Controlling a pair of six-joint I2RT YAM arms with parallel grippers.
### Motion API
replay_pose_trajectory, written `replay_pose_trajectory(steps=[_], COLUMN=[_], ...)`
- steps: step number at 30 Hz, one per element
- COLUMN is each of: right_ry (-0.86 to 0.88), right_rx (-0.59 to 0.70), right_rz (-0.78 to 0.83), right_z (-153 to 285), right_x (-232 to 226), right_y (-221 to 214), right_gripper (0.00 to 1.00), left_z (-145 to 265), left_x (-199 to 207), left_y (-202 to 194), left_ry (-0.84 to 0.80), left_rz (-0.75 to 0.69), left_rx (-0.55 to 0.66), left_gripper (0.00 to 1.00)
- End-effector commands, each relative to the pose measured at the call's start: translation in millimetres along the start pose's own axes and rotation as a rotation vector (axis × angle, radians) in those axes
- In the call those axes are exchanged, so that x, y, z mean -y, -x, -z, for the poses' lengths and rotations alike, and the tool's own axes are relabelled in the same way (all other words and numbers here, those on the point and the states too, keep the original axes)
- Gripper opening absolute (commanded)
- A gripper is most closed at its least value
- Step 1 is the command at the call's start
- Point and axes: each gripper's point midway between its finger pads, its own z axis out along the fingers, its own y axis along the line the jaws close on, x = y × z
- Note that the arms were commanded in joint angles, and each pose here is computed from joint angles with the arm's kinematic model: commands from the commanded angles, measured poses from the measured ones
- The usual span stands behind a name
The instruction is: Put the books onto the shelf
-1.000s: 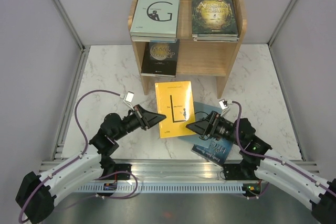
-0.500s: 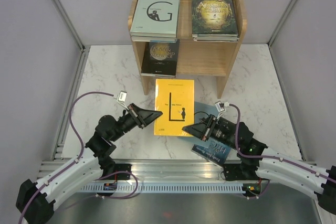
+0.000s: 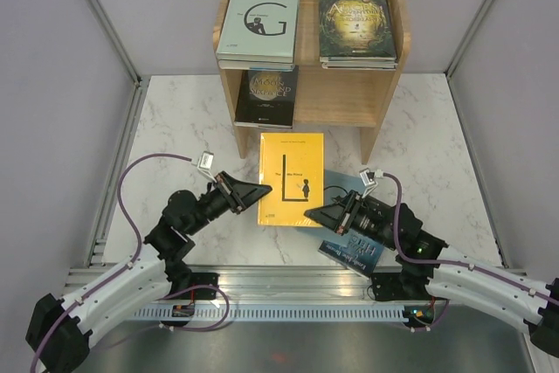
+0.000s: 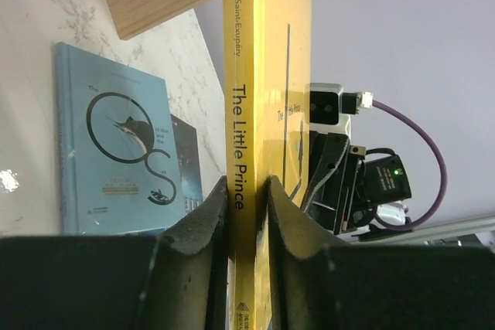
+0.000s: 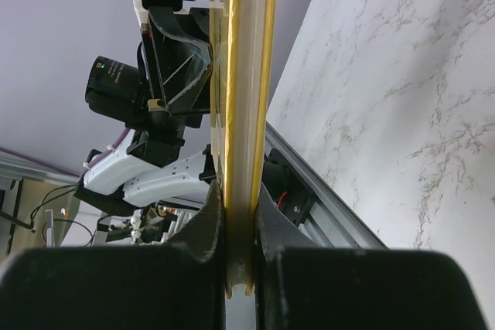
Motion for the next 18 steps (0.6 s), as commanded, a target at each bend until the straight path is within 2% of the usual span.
replay_pose_trajectory(steps=[1, 3, 7, 10, 13, 18], right_ry=[0.205, 0.208, 0.207, 0.181, 0.166, 0.073], right_rx=[0.147, 0.159, 0.195, 0.237, 0.258, 0.246], right_rz=[0.056, 0.056, 0.063, 0.067, 0.074, 0.100], right_z=[-2.1, -3.6, -5.0, -6.4, -11.0, -36.4], right_x=[-73.9, -76.0, -85.1, -90.9, -103.4, -108.0], right_y=[42.7, 45.7, 56.3, 68.5, 79.5, 89.5], right_gripper=[0.00, 0.00, 0.00, 0.00, 0.00, 0.00], left_z=[1.1, 0.7, 3.0, 9.6, 18.9, 37.8], left_x=[-38.3, -37.1, -38.5, -40.4, -46.7, -45.6], left_y=[-10.8, -9.9, -9.5, -5.3, -0.9, 4.8], left_ry=[0.141, 0.138, 0.158, 0.192, 0.250, 0.279], left_rz=[-0.025, -0.035, -0.054, -0.089, -0.126, -0.182], left_rx=[-0.034, -0.033, -0.039, -0.026, -0.013, 0.014], left_gripper=[0.24, 0.30, 0.69, 0.91, 1.00, 1.00])
